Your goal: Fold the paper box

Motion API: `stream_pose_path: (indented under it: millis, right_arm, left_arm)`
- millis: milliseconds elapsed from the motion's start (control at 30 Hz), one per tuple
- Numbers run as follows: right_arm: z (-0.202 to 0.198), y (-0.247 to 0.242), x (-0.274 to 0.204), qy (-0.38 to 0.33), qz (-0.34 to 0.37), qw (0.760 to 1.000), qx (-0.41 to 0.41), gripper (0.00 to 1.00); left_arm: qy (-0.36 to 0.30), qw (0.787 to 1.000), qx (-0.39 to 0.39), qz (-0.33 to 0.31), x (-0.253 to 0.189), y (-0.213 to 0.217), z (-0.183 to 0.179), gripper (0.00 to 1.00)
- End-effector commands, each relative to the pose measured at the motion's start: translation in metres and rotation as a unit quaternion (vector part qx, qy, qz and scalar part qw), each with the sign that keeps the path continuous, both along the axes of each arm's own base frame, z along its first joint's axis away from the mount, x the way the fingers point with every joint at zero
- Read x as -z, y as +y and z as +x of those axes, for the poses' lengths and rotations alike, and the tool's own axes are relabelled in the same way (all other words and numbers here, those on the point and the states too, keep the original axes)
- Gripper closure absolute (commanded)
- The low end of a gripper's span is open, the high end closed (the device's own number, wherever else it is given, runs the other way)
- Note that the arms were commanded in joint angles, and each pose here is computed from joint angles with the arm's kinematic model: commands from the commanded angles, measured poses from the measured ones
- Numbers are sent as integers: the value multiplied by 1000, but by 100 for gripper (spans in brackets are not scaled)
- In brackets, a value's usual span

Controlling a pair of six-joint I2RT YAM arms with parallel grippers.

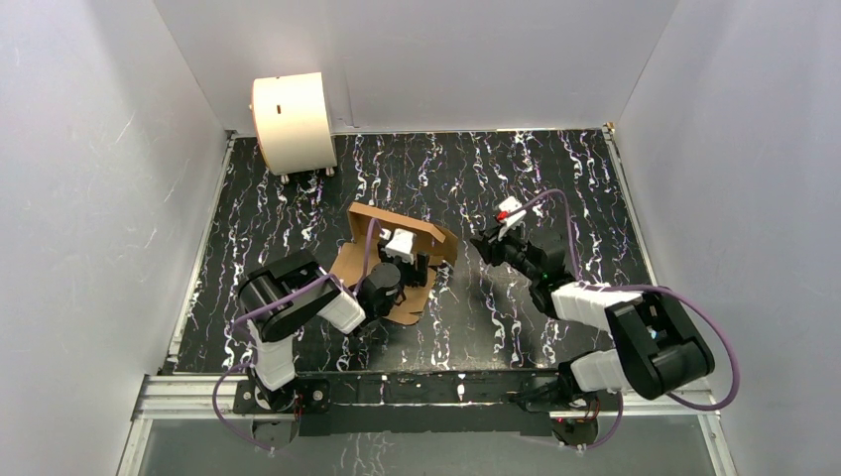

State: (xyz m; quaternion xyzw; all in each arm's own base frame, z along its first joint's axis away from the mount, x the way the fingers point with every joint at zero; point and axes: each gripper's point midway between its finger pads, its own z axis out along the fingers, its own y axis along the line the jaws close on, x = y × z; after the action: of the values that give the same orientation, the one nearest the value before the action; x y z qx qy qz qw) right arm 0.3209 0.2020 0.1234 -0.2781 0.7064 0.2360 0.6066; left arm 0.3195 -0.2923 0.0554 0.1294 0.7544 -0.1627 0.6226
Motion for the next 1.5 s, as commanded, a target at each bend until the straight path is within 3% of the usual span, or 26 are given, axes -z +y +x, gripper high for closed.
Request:
stream_pose_path:
  millis: [0,367,767,967,1133,1467]
  right_arm:
    - [11,9,1,15,-5,1000,-11,60]
    - [13,33,19,42,7,997,-70,57]
    - [18,42,26,41,15,995,-91,53]
    - [16,46,30,44,14,993,-106,52]
    - [14,49,35,49,14,992,-118,52]
    - [6,56,39,53,16,987,-151,52]
  left_arm:
    - [-11,999,25,-42,-23,-5,-6,39]
    - [-14,994,104,29,-9,-19,-18,21]
    - [-9,992,108,64,12,-31,-6,18]
    - [-10,994,82,75,17,-27,3,18]
    - [-8,995,70,71,17,-25,6,24]
    - [30,997,68,15,22,-20,9,34]
